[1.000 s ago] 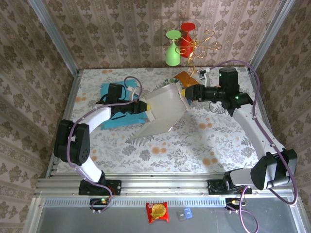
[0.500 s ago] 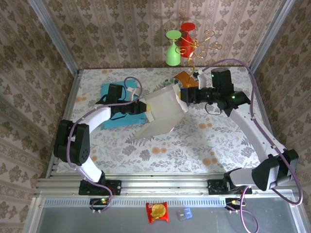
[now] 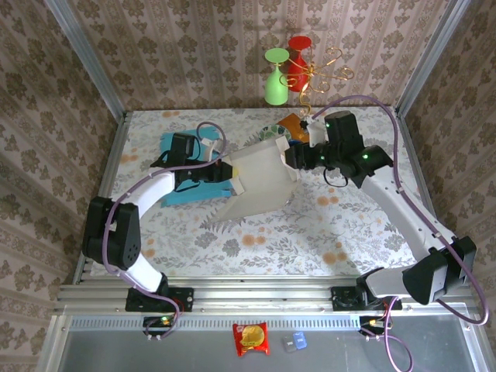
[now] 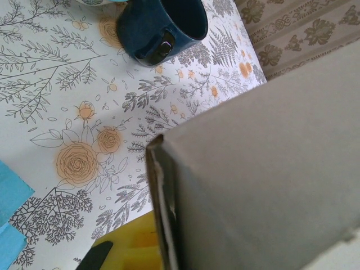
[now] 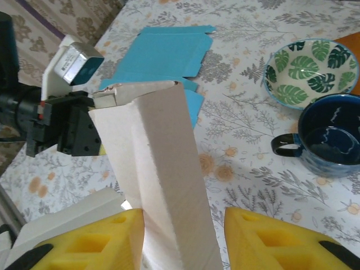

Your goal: Fold the paper box

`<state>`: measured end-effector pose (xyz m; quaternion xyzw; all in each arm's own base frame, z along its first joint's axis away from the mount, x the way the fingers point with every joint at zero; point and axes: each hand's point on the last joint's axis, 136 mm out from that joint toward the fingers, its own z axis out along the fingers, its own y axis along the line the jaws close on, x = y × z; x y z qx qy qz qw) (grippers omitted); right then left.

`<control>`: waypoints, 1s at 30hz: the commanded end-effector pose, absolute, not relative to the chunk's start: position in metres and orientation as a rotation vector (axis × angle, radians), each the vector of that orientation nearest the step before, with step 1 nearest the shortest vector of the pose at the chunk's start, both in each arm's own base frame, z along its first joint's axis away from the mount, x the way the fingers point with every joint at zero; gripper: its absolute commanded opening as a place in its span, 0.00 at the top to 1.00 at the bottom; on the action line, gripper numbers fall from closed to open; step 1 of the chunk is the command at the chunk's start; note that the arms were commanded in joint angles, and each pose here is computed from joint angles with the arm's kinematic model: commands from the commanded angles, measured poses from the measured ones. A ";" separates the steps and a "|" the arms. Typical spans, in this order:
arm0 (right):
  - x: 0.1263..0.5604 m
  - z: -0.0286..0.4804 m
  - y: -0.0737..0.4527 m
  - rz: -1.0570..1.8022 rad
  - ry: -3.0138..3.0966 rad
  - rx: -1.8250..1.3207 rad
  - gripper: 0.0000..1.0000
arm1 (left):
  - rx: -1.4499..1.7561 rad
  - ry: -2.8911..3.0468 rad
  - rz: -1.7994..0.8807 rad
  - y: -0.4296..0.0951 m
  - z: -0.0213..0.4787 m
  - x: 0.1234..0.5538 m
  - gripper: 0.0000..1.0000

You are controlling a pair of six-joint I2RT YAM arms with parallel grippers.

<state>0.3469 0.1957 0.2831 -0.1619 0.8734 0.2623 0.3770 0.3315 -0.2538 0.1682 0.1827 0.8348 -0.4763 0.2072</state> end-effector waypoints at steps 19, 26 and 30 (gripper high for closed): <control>0.353 0.267 0.187 0.418 2.285 -0.438 0.60 | 0.615 2.284 -1.210 -0.258 0.197 0.317 1.00; 0.359 0.256 0.179 0.250 2.325 -0.405 0.69 | 0.601 2.320 -1.124 -0.259 0.201 0.316 1.00; 0.363 0.251 0.171 0.132 2.345 -0.367 0.75 | 0.568 2.362 -1.037 -0.259 0.199 0.316 1.00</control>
